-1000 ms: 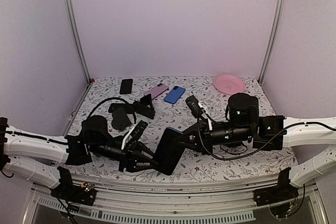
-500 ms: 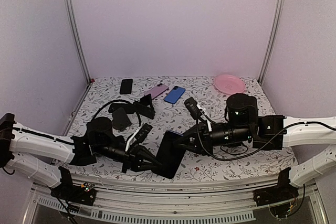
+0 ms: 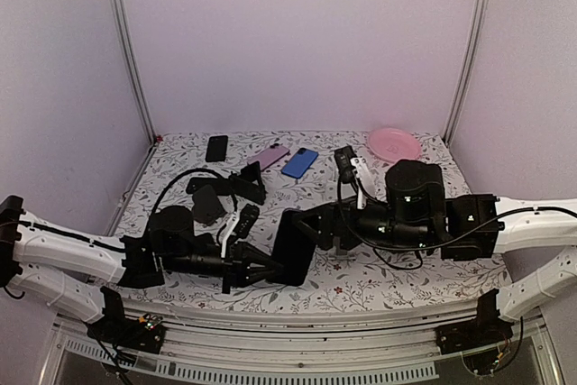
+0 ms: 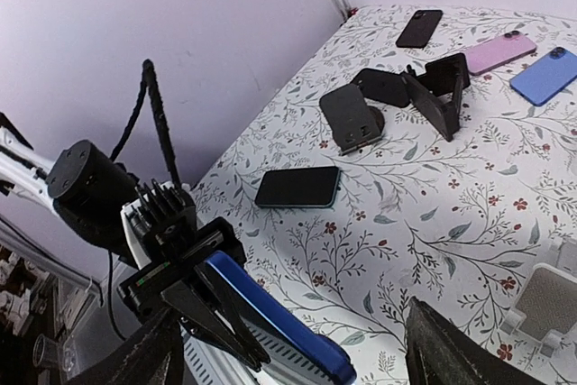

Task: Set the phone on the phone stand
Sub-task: Pass from the right arm to the left, then pass from the left arm to the right

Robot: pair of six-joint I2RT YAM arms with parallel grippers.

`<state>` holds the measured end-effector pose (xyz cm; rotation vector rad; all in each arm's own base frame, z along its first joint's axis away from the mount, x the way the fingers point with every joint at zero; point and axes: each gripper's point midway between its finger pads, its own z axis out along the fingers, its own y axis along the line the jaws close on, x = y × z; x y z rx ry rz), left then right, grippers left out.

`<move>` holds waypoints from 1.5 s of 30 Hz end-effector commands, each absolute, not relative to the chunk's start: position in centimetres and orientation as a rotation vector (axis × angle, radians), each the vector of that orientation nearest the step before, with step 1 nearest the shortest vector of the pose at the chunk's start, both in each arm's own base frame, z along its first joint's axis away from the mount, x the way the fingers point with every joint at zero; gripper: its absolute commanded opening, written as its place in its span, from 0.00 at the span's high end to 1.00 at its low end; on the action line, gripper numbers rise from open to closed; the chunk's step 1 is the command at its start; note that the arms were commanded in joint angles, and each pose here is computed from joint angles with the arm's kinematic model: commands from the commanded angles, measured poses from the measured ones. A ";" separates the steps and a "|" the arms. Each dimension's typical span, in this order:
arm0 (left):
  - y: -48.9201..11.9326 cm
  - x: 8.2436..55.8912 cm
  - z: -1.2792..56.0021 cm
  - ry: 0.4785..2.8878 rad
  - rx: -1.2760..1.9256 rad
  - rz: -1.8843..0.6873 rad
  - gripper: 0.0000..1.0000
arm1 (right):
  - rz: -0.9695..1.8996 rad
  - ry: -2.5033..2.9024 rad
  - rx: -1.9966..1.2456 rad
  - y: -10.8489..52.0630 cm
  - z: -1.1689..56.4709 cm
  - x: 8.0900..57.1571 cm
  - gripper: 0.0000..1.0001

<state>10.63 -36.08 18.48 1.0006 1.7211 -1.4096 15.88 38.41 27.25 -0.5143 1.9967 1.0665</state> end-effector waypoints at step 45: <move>-40.1 15.4 21.0 1.687 0.868 -0.993 1.00 | 0.811 2.068 -0.045 36.4 26.7 20.8 0.00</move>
